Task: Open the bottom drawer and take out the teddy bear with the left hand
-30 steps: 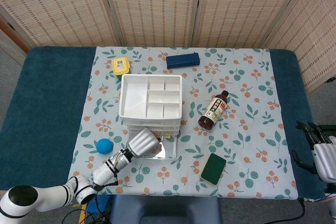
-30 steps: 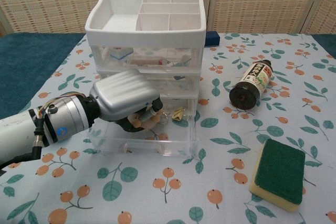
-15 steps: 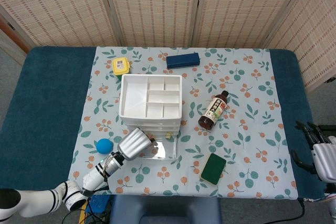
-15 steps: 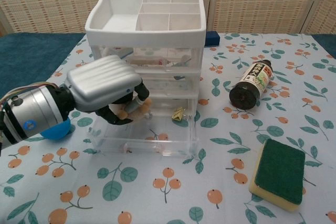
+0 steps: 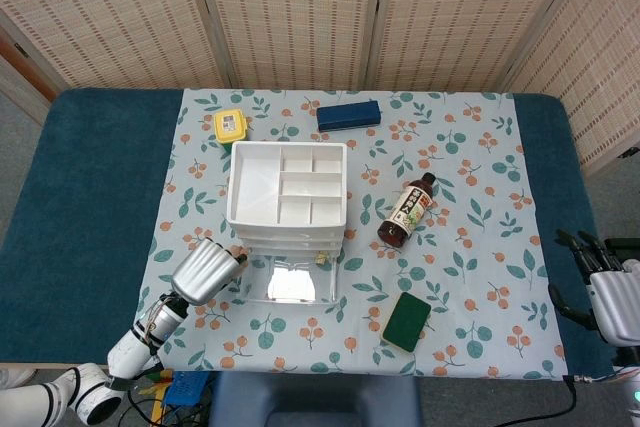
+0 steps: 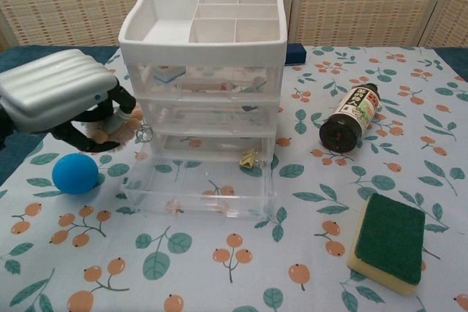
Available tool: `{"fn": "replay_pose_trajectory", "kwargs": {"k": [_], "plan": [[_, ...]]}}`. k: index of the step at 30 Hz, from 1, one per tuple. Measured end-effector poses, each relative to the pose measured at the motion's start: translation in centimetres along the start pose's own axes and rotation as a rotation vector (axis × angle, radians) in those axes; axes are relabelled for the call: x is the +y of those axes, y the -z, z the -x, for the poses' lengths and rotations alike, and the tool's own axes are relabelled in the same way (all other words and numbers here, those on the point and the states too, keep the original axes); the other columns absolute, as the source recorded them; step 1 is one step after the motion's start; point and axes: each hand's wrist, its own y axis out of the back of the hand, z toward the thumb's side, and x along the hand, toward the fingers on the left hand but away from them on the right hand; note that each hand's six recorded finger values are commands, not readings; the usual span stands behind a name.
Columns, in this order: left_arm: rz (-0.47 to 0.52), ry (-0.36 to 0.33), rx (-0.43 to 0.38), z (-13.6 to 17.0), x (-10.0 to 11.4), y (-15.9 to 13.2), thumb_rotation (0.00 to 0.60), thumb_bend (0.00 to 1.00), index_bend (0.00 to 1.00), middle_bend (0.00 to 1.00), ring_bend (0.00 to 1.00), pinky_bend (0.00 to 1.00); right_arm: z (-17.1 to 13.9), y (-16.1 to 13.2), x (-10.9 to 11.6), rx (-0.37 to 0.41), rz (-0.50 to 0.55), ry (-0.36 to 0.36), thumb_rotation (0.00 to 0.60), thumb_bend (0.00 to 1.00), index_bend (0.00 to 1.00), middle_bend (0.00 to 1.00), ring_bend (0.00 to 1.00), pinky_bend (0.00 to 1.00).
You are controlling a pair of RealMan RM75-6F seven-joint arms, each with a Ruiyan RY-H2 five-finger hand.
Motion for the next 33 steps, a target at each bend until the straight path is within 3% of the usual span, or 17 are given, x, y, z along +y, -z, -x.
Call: {"fn": "replay_pose_trajectory", "kwargs": {"k": [11,20,27,33], "plan": [[-0.048,0.080,0.121,0.4,-1.2,4.5,0.600,0.25,0.68,0.99,1.00,1.00,-0.2,0.0,0.1,0.002,0.003,0.006,0.600,0.42,0.08,0.21,0.12,0.20],[-0.059,0.110,0.189,-0.3,-1.7,5.5,0.600,0.24,0.34,0.99,1.00,1.00,-0.3,0.1,0.3,0.000,0.003,0.012,0.600,0.42,0.08,0.21,0.12,0.20],[0.000,0.094,0.284,0.8,-0.9,6.6,0.600,0.24,0.29,0.94,0.99,1.00,-0.2,0.0,0.2,0.004,0.003,0.008,0.600,0.42,0.08,0.21,0.12,0.20],[0.097,0.094,0.444,3.9,-0.4,8.2,0.600,0.24,0.27,0.84,0.85,1.00,0.1,-0.1,0.3,0.012,-0.004,0.004,0.600,0.42,0.08,0.21,0.12,0.20]]}}
